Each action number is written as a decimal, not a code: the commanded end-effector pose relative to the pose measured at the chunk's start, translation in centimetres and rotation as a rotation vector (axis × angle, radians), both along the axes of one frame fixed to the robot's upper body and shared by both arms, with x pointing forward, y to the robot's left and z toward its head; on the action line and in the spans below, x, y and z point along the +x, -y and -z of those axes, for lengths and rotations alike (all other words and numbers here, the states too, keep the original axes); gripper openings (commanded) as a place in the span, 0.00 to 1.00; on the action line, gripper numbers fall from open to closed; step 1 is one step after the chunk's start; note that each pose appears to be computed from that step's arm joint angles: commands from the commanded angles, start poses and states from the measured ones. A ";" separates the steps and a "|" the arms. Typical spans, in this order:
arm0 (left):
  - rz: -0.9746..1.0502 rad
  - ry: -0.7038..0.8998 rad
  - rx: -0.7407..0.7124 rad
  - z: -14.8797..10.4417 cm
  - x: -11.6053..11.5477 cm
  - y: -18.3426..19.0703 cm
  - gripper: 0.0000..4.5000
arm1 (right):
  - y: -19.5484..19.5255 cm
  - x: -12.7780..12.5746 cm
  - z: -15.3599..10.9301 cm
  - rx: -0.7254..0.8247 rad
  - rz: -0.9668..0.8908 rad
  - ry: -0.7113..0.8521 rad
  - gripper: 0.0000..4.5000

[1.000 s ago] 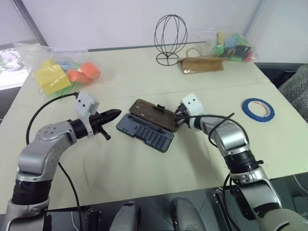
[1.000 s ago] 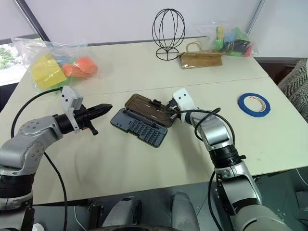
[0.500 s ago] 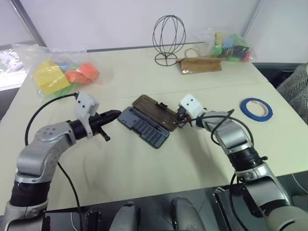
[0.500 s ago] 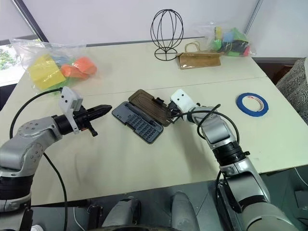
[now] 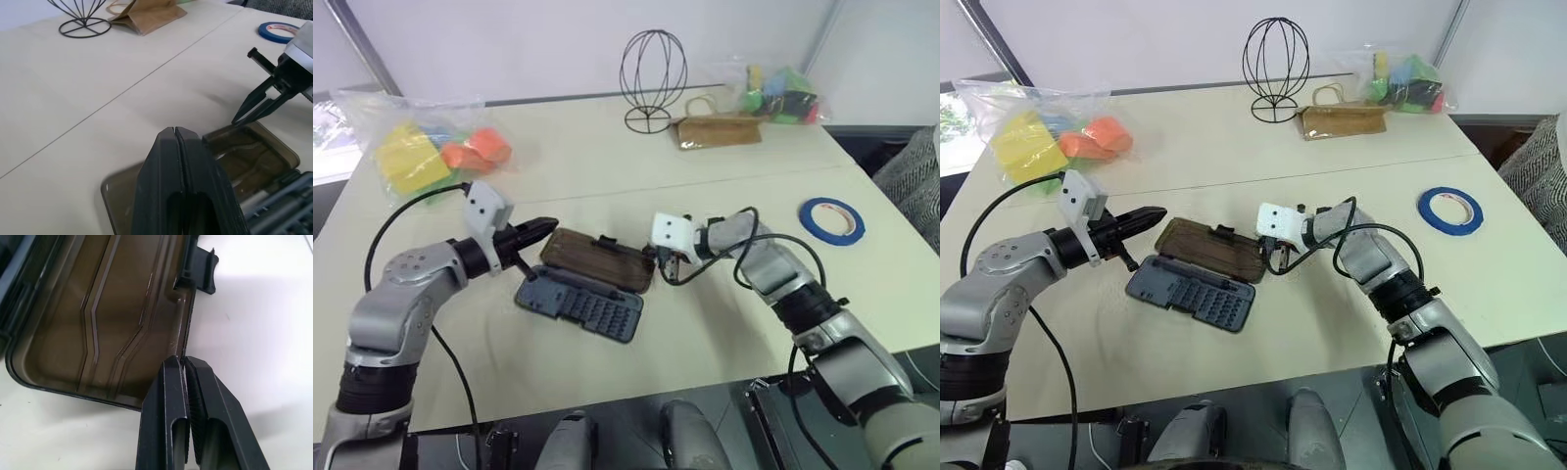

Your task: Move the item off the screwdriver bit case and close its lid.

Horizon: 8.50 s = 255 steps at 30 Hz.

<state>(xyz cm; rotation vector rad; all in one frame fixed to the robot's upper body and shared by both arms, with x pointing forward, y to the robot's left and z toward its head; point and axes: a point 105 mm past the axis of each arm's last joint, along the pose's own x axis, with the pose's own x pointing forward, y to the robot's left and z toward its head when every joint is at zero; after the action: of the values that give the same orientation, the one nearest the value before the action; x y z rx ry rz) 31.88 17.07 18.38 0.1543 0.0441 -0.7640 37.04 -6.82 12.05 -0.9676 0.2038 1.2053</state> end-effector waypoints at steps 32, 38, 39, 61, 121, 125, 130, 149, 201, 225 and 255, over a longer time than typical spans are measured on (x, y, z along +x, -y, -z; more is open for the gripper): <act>-0.012 0.059 0.004 -1.1 -0.5 -0.1 0.00 | 2.7 3.4 -1.7 -0.427 -0.385 0.433 0.02; -0.011 0.061 0.003 -1.2 -0.4 -0.1 0.00 | 2.8 3.5 -1.7 -0.406 -0.360 0.403 0.02; -0.010 0.061 0.003 -1.2 -0.3 0.0 0.00 | 2.9 3.6 -1.6 -0.413 -0.353 0.398 0.02; -0.009 0.070 0.003 -1.2 0.1 0.0 0.00 | 4.6 2.5 -0.5 -0.344 -0.249 0.154 0.02; 0.446 -0.247 0.200 9.8 -4.3 3.9 0.00 | 2.2 3.6 -1.7 0.152 0.242 -0.234 0.79; 0.439 -0.247 0.197 9.9 -4.4 3.8 0.00 | 2.5 3.9 -1.6 0.164 0.246 -0.237 0.79; 0.442 -0.252 0.198 9.9 -4.5 3.8 0.00 | 2.7 4.4 -1.6 0.174 0.257 -0.233 0.79; 0.422 -0.230 0.203 9.5 -4.2 3.6 0.00 | 2.8 3.8 0.4 0.102 0.220 -0.269 0.16; 0.131 -0.204 -0.044 5.7 5.9 1.5 0.00 | 0.1 -1.6 -7.5 0.002 -0.030 0.576 0.01; 0.355 -0.271 0.128 5.8 -2.4 1.5 0.00 | 0.5 3.4 -3.0 0.093 0.099 -0.047 0.01; 0.392 -0.256 0.192 7.6 -3.4 3.1 0.00 | 1.4 5.2 0.6 0.021 0.180 -0.147 0.65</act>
<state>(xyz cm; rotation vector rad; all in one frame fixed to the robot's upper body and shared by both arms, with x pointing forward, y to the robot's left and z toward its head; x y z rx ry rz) 28.63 14.27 10.24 0.2245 0.3699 -1.1562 42.48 -7.87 12.52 -0.8091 0.3310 1.0985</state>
